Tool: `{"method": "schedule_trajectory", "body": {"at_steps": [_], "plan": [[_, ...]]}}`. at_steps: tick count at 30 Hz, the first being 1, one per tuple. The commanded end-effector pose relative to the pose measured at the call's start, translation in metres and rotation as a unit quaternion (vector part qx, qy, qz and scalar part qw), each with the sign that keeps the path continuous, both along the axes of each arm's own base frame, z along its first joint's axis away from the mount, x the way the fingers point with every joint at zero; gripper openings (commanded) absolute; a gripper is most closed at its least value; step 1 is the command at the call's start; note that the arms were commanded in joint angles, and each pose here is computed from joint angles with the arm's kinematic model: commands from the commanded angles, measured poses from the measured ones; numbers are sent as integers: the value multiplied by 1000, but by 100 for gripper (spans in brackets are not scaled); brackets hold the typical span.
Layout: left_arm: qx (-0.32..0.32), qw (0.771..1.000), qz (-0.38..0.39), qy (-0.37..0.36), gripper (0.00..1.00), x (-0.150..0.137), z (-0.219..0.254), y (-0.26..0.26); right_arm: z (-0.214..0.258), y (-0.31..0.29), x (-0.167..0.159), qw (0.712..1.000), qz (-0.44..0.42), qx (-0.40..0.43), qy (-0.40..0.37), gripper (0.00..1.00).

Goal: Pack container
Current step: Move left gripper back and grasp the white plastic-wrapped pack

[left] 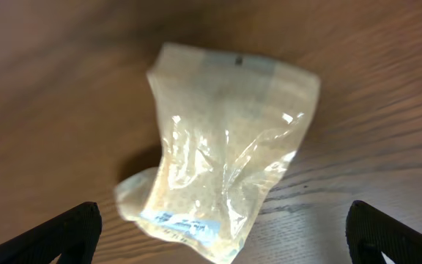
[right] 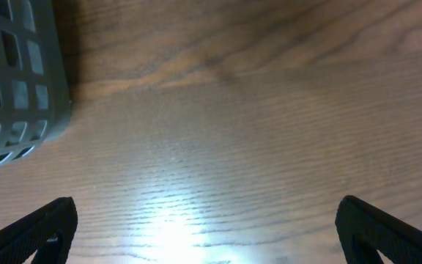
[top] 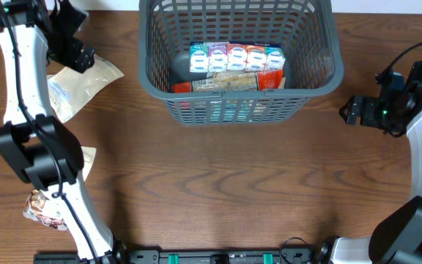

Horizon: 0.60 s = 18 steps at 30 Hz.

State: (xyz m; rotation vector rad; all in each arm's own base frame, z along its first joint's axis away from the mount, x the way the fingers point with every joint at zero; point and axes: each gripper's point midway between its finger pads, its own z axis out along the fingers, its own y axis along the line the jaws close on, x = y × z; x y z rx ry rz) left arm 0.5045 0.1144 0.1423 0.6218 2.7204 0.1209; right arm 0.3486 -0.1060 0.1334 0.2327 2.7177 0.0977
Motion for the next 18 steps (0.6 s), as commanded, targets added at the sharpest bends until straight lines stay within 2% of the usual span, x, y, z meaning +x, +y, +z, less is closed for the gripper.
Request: {"method": "schedule_trajectory", "body": {"at_steps": [1, 7, 18], "plan": [[-15, 999, 14, 33, 99, -5, -33, 16, 5, -2, 0, 1000, 16, -14, -10, 99], [-9, 998, 4, 60, 99, -5, -71, 34, 5, -2, -1, 1000, 21, -16, -9, 99], [-2, 998, -10, 56, 99, 9, -111, 46, 3, 0, -5, 1000, 20, -11, 0, 99]]}}
